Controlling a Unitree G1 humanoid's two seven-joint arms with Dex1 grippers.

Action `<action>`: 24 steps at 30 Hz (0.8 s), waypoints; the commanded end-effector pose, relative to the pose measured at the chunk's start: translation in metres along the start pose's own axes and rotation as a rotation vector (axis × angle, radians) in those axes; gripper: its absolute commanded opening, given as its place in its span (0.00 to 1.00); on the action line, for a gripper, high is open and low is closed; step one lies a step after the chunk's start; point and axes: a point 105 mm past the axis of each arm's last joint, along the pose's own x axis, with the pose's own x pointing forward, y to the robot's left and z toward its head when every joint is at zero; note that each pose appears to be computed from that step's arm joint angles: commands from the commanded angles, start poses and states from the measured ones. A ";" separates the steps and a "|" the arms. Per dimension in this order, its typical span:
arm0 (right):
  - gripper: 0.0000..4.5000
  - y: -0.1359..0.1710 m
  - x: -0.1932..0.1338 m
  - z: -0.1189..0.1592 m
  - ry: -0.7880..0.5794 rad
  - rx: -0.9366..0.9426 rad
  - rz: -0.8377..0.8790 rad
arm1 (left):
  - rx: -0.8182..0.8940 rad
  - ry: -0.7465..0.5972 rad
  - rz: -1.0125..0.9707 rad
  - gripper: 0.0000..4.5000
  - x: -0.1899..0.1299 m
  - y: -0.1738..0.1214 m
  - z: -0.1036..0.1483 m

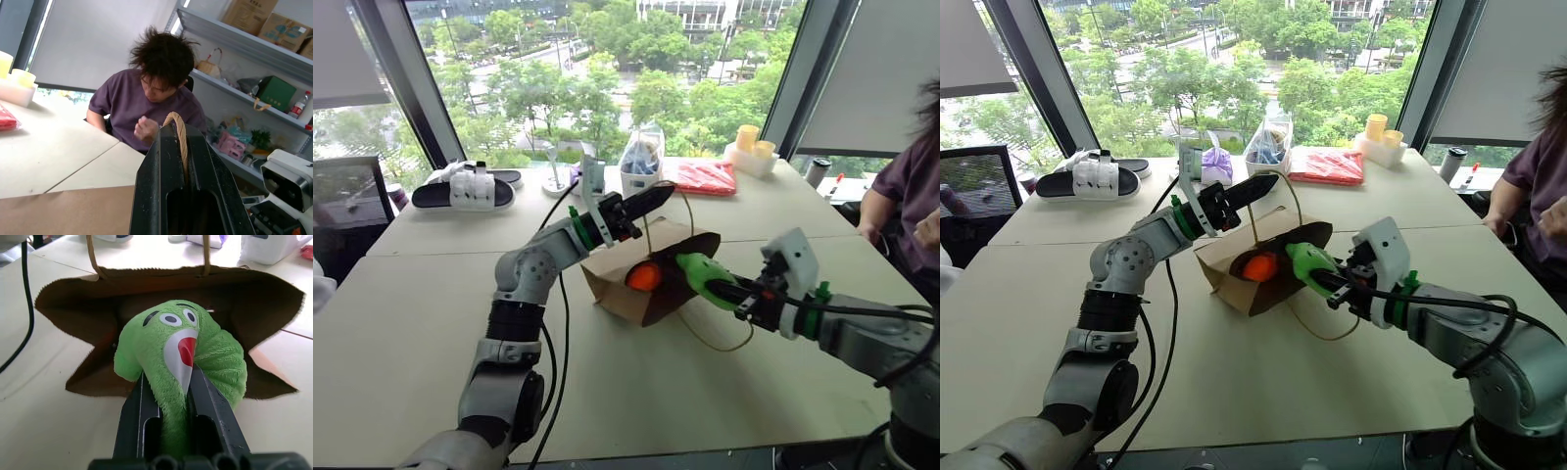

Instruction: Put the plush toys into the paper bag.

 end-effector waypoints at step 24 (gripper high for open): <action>0.99 -0.012 -0.009 0.023 -0.206 0.048 0.004 | -0.024 -0.136 0.047 0.00 -0.011 0.007 0.032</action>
